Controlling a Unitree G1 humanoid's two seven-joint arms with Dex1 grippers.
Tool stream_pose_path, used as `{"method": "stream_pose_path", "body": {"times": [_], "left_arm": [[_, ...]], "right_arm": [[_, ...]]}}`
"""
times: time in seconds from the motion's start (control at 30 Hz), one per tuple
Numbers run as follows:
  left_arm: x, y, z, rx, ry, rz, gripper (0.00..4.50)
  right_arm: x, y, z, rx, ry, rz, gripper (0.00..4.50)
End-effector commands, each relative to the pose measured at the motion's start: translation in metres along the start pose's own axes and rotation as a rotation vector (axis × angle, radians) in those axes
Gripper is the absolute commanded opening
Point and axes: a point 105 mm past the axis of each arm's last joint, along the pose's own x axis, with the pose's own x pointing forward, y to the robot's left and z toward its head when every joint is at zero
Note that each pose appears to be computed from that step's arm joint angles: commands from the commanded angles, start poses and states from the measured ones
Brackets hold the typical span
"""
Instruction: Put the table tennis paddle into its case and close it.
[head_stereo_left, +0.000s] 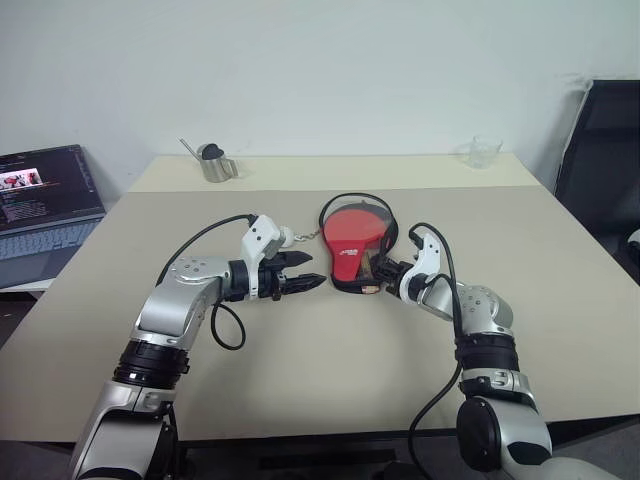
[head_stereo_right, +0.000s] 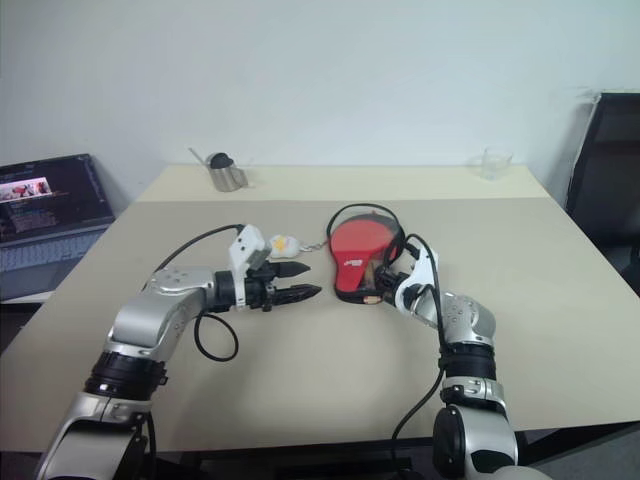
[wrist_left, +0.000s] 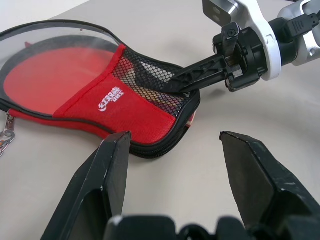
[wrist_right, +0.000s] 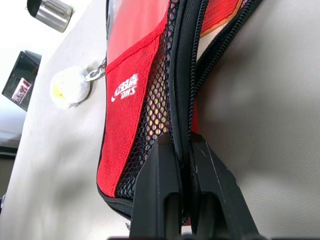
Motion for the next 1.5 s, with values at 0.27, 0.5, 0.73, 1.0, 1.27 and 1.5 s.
{"method": "stream_pose_path", "body": {"times": [0.27, 0.5, 0.73, 1.0, 1.27, 1.5], "left_arm": [[-0.001, 0.000, 0.012, 0.054, -0.019, -0.004, 3.11], [0.001, 0.000, 0.013, 0.058, -0.015, -0.021, 3.11], [0.007, -0.002, 0.012, 0.060, -0.001, -0.063, 3.11], [0.016, -0.004, 0.015, 0.067, 0.008, -0.113, 3.11], [0.025, -0.006, 0.017, 0.073, 0.000, -0.143, 3.11], [0.025, -0.004, 0.017, 0.074, -0.003, -0.144, 3.11]], "right_arm": [[-0.039, -0.014, -0.029, -0.153, 0.197, 0.017, 0.02], [-0.067, -0.017, -0.054, -0.244, 0.318, 0.058, 0.02], [-0.097, -0.030, -0.083, -0.276, 0.422, 0.054, 0.02], [-0.120, -0.031, -0.108, -0.244, 0.458, 0.070, 0.02], [-0.127, -0.029, -0.110, -0.241, 0.444, 0.093, 0.02], [-0.137, -0.029, -0.107, -0.263, 0.453, 0.121, 0.02]]}}
